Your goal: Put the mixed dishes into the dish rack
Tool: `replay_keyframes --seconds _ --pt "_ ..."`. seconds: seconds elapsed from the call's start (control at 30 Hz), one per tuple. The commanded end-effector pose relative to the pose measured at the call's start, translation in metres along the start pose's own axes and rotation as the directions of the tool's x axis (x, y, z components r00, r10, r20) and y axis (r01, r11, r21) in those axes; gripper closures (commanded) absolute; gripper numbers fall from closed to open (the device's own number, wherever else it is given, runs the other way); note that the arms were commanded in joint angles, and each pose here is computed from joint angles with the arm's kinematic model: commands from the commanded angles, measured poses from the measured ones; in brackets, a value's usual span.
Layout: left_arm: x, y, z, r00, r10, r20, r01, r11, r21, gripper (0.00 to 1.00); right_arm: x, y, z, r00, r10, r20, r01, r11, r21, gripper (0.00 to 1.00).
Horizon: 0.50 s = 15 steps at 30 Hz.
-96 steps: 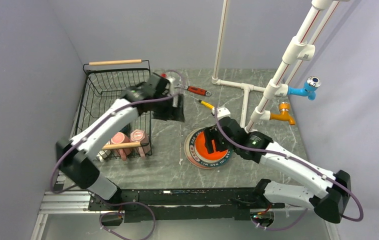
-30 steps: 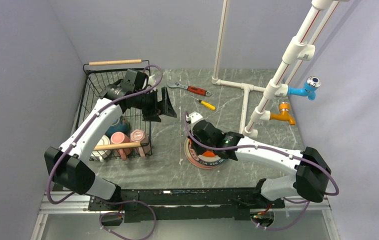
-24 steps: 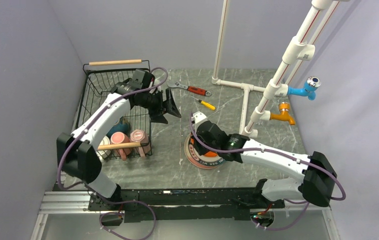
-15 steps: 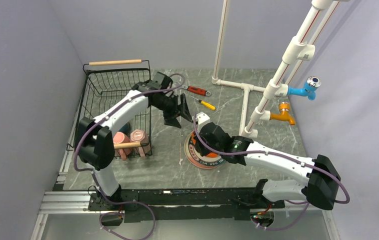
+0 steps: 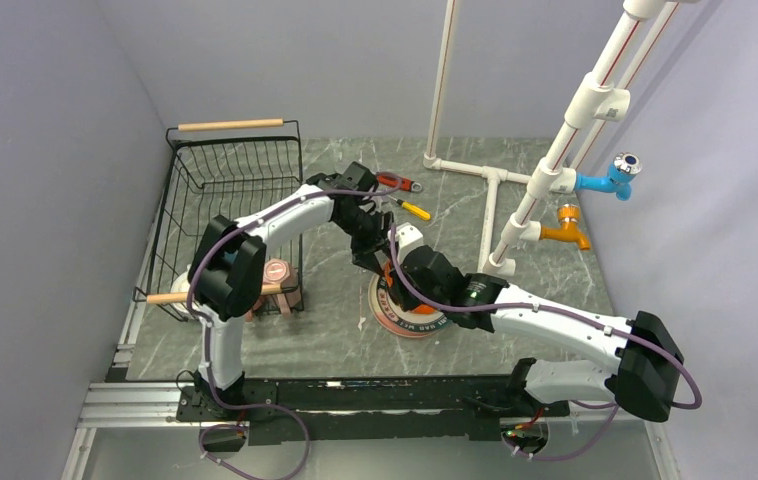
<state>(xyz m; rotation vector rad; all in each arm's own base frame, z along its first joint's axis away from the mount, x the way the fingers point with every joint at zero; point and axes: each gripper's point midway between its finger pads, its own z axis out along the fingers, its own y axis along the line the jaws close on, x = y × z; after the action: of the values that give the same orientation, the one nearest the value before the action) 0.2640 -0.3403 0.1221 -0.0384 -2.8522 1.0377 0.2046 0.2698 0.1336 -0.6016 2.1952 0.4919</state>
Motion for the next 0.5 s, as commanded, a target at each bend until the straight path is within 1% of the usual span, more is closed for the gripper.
replay_keyframes --seconds 0.0,0.07,0.17,0.27,0.33,0.37,0.47 --pt "0.001 -0.021 0.008 0.999 0.045 -0.014 -0.044 0.999 0.030 0.43 -0.020 0.001 -0.002 0.996 0.033 0.078 -0.033 0.999 0.000 1.00" --pt "0.002 -0.022 0.013 0.999 0.047 -0.025 -0.046 0.999 0.029 0.51 -0.019 0.000 -0.002 0.997 0.032 0.074 -0.032 0.999 0.003 1.00" --pt "0.000 -0.021 0.013 0.998 0.054 -0.024 -0.053 0.998 0.021 0.67 -0.017 0.000 -0.001 0.998 0.025 0.064 -0.025 1.000 0.007 1.00" --pt "-0.002 -0.021 0.009 0.997 0.076 -0.011 -0.076 0.997 0.000 0.86 -0.018 0.000 0.000 0.998 0.020 0.058 -0.021 1.000 0.013 1.00" --pt "-0.004 -0.021 0.004 0.995 0.099 0.005 -0.099 0.995 -0.024 0.96 -0.020 0.000 -0.001 0.998 0.014 0.058 -0.015 1.000 0.018 1.00" --pt "-0.005 -0.021 0.002 0.994 0.105 0.012 -0.105 0.994 -0.032 1.00 -0.021 0.000 -0.001 0.998 0.012 0.059 -0.013 1.000 0.020 1.00" --pt "-0.007 -0.024 -0.002 0.992 0.120 0.023 -0.120 0.992 -0.037 1.00 -0.026 -0.002 -0.004 0.998 0.009 0.069 -0.011 1.000 0.029 1.00"
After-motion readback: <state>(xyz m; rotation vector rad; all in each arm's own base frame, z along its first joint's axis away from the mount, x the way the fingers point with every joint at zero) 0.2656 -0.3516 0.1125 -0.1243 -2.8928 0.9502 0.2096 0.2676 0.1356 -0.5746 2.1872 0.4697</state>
